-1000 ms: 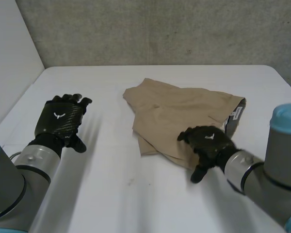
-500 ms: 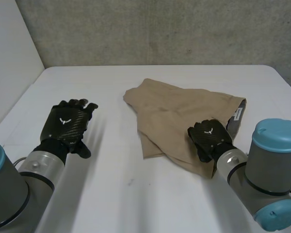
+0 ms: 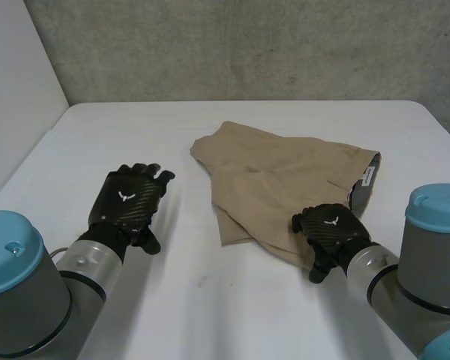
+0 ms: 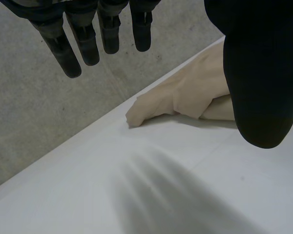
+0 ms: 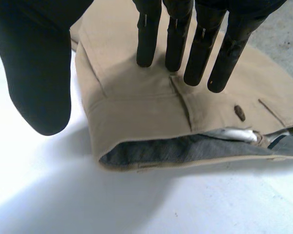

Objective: Fold the shorts.

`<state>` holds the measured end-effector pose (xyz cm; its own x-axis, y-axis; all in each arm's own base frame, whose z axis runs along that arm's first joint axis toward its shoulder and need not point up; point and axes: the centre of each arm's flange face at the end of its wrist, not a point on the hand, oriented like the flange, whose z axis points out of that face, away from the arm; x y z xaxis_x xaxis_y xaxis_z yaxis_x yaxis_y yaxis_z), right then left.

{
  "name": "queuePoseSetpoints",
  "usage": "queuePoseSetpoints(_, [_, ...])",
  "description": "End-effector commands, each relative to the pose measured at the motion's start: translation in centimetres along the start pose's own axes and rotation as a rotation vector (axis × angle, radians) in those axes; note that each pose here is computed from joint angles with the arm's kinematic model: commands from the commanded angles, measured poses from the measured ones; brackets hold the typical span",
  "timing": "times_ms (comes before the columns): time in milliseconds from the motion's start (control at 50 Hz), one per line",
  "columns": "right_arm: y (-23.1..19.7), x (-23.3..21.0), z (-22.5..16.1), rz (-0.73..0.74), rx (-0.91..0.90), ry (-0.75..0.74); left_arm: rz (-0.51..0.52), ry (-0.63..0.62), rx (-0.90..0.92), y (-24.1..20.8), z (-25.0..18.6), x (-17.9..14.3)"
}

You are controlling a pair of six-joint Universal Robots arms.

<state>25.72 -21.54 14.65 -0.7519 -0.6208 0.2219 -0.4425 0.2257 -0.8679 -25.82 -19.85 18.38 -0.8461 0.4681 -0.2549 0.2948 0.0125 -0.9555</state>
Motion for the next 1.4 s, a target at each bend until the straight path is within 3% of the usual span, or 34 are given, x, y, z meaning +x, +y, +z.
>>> queuePoseSetpoints(20, [0.6, 0.0, 1.8, -0.029, 0.047, 0.02, -0.001, -0.004, -0.002, 0.1, 0.0, -0.1])
queuePoseSetpoints(440, [0.7, 0.3, 3.7, -0.106, 0.063, 0.026, -0.001, -0.007, -0.004, 0.1, 0.0, -0.2])
queuePoseSetpoints(540, [-1.0, 0.7, 3.4, -0.153, 0.115, 0.044, -0.002, -0.004, -0.002, 0.0, 0.0, -0.1])
queuePoseSetpoints(600, [-4.7, 1.7, 2.0, -0.2, 0.222, 0.096, -0.012, 0.0, 0.002, -0.1, 0.3, 0.0])
queuePoseSetpoints(800, [-14.8, 2.7, -4.6, -0.257, 0.501, 0.175, -0.224, 0.041, 0.005, -0.4, 2.8, 1.4])
queuePoseSetpoints(1040, [-15.8, 0.0, -7.3, -0.284, 0.533, 0.106, -0.505, 0.108, -0.026, -1.2, 6.4, 4.2])
queuePoseSetpoints(1160, [-15.8, -0.5, -8.6, -0.288, 0.555, 0.097, -0.558, 0.131, -0.065, -0.6, 7.6, 5.5])
queuePoseSetpoints(1400, [-16.1, -0.1, -10.7, -0.292, 0.588, 0.122, -0.52, 0.038, -0.066, 0.5, 9.0, 5.3])
